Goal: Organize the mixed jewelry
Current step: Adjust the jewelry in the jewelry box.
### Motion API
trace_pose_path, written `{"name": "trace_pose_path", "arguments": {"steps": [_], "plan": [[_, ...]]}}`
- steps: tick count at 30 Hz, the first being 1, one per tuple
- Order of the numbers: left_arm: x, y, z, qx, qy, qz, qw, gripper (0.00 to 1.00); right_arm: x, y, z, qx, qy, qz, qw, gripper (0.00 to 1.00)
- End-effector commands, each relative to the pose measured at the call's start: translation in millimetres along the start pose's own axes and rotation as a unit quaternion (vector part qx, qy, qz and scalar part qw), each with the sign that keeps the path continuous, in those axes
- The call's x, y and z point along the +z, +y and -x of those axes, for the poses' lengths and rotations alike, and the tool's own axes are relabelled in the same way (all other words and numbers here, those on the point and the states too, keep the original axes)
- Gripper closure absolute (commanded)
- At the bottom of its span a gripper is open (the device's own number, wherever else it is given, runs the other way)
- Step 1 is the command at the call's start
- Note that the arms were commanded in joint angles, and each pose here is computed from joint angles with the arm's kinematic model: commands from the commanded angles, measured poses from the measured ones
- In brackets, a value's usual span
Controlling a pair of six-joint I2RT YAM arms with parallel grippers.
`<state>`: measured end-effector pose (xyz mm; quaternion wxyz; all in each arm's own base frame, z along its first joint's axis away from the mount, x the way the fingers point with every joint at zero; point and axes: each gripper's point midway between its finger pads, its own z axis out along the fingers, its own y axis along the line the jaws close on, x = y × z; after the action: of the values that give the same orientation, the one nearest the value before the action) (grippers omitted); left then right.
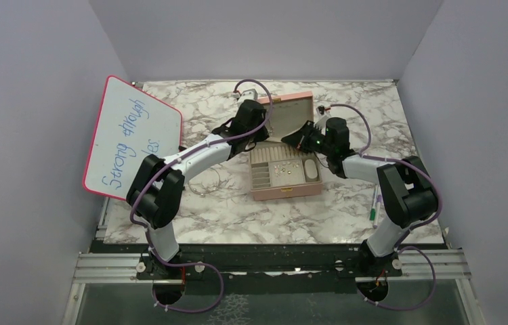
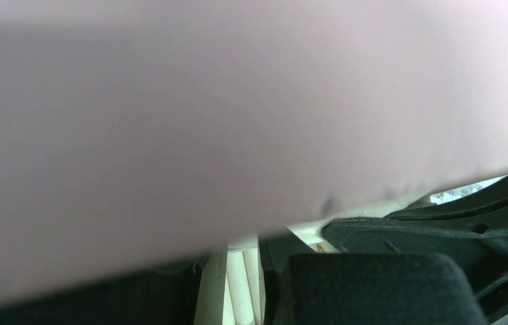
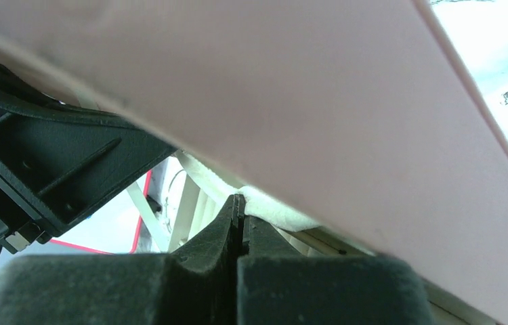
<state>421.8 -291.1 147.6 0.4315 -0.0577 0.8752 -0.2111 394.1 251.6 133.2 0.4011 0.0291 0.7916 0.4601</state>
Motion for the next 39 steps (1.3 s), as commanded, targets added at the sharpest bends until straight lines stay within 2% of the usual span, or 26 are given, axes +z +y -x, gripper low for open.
{"name": "trace_pose_path", "arguments": {"steps": [1, 6, 16, 23, 27, 32, 36, 39], "plan": [[6.9, 38.0, 2.7, 0.029, -0.008, 0.078, 0.997, 0.83, -17.1, 90.8, 24.1, -0.053, -0.024, 0.178, 0.982, 0.99], [9.0, 33.3, 2.6, 0.040, -0.001, 0.068, 0.997, 0.82, -17.6, 94.3, 29.5, -0.035, -0.035, 0.188, 0.981, 0.97], [2.6, 23.5, 10.6, 0.048, -0.002, 0.049, 0.998, 0.73, -25.7, 91.1, 35.8, 0.004, -0.057, 0.182, 0.982, 0.75], [-11.1, 7.2, 29.3, 0.053, -0.018, 0.021, 0.998, 0.60, -24.1, 67.4, 39.6, 0.026, -0.073, 0.108, 0.991, 0.69], [-18.5, 6.5, 34.5, 0.056, -0.025, 0.019, 0.998, 0.54, -18.6, 45.4, 37.5, 0.034, -0.059, 0.039, 0.997, 0.65], [-25.6, 7.5, 37.0, 0.061, -0.031, 0.017, 0.997, 0.49, -15.3, 30.7, 36.9, 0.044, -0.051, -0.010, 0.998, 0.60], [-25.3, 5.8, 32.5, 0.079, -0.022, 0.005, 0.997, 0.48, -12.3, 19.0, 38.3, 0.066, -0.052, -0.045, 0.995, 0.58], [-25.8, 4.3, 26.3, 0.092, -0.011, -0.007, 0.996, 0.51, -9.9, 14.5, 41.6, 0.075, -0.056, -0.063, 0.994, 0.58]]}}
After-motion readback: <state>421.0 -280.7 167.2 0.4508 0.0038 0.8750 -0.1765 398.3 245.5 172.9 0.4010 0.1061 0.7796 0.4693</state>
